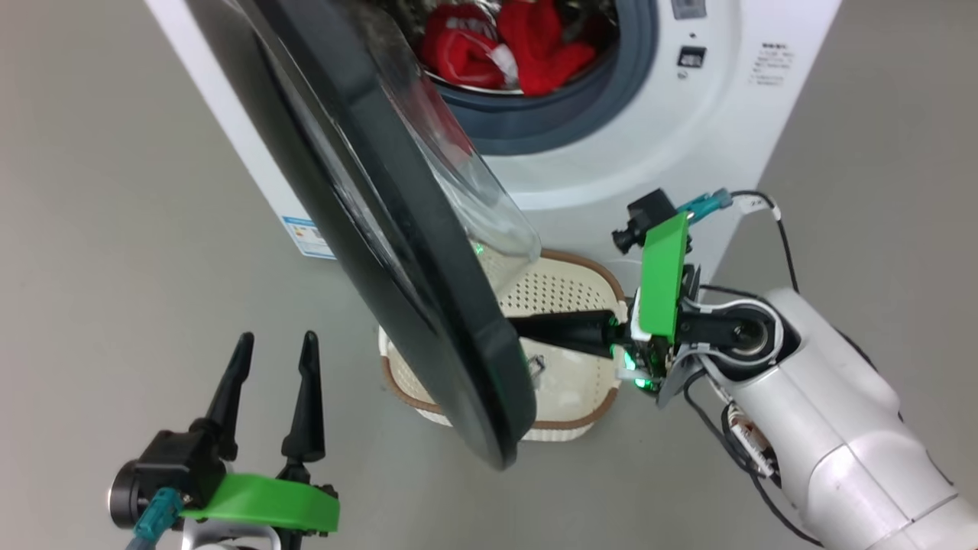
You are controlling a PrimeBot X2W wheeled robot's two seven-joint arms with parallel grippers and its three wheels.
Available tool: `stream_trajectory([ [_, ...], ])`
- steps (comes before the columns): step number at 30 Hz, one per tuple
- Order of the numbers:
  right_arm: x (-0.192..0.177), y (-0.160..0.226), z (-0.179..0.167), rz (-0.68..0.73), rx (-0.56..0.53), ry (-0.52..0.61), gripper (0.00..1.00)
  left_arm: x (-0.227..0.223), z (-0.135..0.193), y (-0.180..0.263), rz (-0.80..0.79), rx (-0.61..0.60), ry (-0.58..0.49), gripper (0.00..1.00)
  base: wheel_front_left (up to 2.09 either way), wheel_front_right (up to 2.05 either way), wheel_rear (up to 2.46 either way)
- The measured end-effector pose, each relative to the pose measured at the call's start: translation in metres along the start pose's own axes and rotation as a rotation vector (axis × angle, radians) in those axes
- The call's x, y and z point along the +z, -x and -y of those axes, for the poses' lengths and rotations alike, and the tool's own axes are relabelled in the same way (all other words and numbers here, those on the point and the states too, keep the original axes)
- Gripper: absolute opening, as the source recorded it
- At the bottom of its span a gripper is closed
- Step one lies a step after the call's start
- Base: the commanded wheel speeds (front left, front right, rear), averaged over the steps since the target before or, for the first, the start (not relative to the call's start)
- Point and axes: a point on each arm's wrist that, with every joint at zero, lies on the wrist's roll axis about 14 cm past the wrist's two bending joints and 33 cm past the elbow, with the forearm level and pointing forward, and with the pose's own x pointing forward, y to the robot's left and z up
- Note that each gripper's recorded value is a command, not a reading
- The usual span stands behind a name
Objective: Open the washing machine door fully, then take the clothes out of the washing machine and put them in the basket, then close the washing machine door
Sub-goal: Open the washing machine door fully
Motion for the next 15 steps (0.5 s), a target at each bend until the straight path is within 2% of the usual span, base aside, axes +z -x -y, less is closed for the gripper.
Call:
stream_trajectory([
  [15,-0.066,-0.057,-0.023,-0.179,0.010,0.050,0.00,0.016,-0.052,0.053,0.028,0.141,0.001,1.00,0.00,0.00,0.00],
])
